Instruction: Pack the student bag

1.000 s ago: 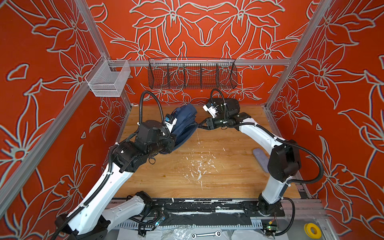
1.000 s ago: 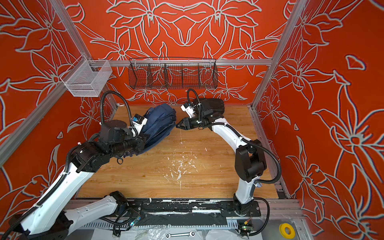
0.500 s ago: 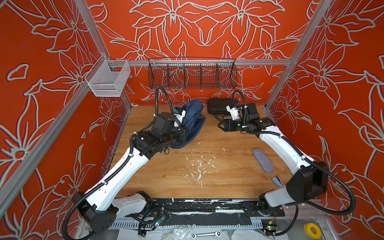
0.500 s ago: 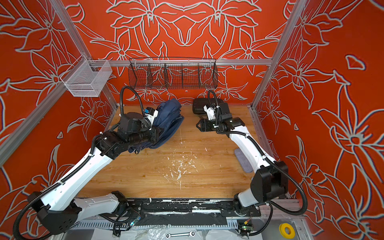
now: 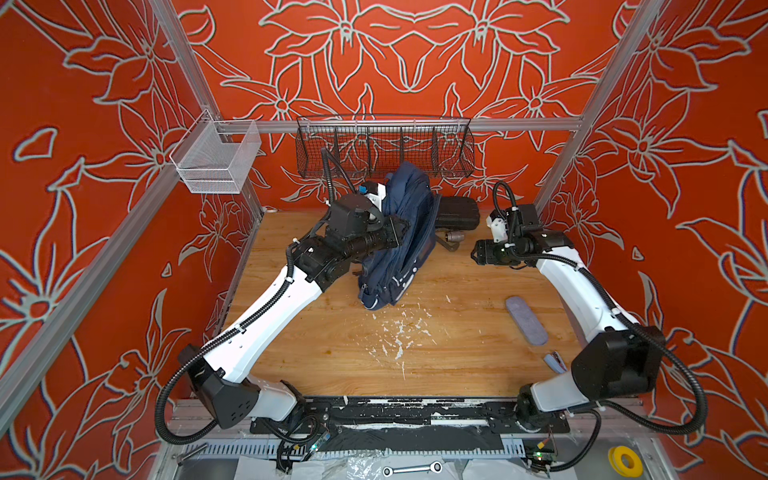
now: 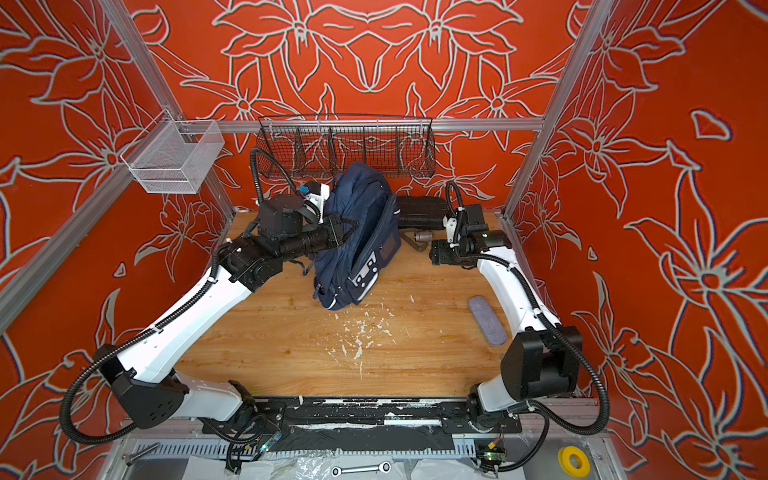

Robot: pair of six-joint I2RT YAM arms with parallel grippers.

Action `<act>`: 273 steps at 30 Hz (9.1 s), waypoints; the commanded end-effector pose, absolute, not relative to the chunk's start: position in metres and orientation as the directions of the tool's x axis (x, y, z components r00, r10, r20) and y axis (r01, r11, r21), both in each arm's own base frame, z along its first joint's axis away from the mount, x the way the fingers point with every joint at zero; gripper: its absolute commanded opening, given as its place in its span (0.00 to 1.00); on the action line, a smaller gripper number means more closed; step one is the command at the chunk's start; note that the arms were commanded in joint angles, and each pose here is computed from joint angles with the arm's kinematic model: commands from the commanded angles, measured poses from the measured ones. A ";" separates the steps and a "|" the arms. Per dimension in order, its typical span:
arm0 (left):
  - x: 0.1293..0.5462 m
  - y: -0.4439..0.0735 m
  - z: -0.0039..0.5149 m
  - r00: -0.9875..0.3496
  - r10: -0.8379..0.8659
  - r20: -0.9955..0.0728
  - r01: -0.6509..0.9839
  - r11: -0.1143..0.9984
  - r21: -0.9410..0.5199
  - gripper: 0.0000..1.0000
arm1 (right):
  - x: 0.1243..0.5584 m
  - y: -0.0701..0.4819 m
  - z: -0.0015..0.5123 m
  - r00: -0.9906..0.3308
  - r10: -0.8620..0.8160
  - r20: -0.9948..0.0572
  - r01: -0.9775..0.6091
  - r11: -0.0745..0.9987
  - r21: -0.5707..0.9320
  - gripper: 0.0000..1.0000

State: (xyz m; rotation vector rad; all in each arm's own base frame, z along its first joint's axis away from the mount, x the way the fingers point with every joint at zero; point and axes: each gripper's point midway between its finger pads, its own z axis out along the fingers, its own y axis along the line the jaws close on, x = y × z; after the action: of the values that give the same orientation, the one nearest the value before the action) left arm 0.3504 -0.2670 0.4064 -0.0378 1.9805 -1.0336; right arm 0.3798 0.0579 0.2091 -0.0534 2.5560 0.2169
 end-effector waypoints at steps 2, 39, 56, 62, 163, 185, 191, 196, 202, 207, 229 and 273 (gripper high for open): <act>0.345 -0.223 0.475 -0.406 -0.684 -0.607 0.350 0.497 -0.794 0.00 | 0.359 0.008 0.186 -0.895 -0.074 -0.441 -0.047 0.996 -0.072 0.81; 0.279 -0.070 0.208 -0.579 -0.631 -0.516 -0.299 0.754 -0.585 0.69 | 0.298 -0.054 0.020 -0.998 0.066 0.012 0.064 0.991 -0.118 0.71; 0.289 -0.120 0.256 -0.638 -0.393 -0.662 0.093 0.814 -0.573 0.72 | 0.381 0.106 0.166 -0.947 -0.001 -0.322 -0.097 0.955 0.281 0.37; 0.291 -0.191 0.282 -0.549 -0.188 -0.815 0.464 0.742 -0.484 0.73 | 0.400 0.212 0.233 -0.910 0.083 -0.406 -0.160 0.833 0.530 0.35; 0.291 -0.041 0.182 -0.721 -0.613 -0.324 -0.164 0.605 -0.779 0.02 | 0.315 0.450 0.202 -0.617 -0.415 -0.669 -0.723 0.635 0.273 0.00; 0.336 -0.096 0.141 -0.869 -0.490 -0.063 -0.220 0.497 -0.839 0.02 | 0.306 0.457 0.230 -0.594 -0.282 -0.753 -0.744 0.549 0.381 0.00; 0.372 -0.105 0.140 -0.820 -0.569 -0.060 -0.240 0.437 -0.867 0.04 | 0.298 0.461 0.228 -0.618 -0.274 -0.737 -0.740 0.520 0.427 0.00; 0.386 -0.121 0.138 -0.809 -0.585 -0.058 -0.222 0.396 -0.891 0.06 | 0.296 0.463 0.223 -0.653 -0.253 -0.714 -0.715 0.518 0.470 0.00; 0.384 -0.154 0.122 -0.848 -0.528 -0.056 -0.211 0.433 -0.876 0.23 | 0.302 0.464 0.225 -0.666 -0.221 -0.713 -0.698 0.523 0.489 0.00; 0.362 -0.132 0.113 -0.812 -0.569 -0.128 -0.259 0.549 -0.795 0.64 | 0.316 0.452 0.223 -0.719 -0.130 -0.683 -0.628 0.542 0.558 0.00; 0.305 -0.056 0.222 -0.671 -0.346 -0.656 -0.094 0.917 -0.388 0.97 | 0.327 0.385 0.184 -0.740 -0.240 -0.629 -0.529 0.786 0.322 0.76; 0.358 -0.100 0.258 -0.695 -0.226 -0.682 0.109 0.905 -0.411 0.97 | 0.149 -0.124 0.058 -0.120 0.960 -0.254 0.991 0.132 0.031 0.95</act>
State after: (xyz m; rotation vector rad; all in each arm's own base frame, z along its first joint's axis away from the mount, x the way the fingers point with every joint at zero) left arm 0.3528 -0.0921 0.2491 -0.0939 2.2952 -0.5149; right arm 0.1642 -0.1211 0.0646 1.9049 2.1653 -0.1642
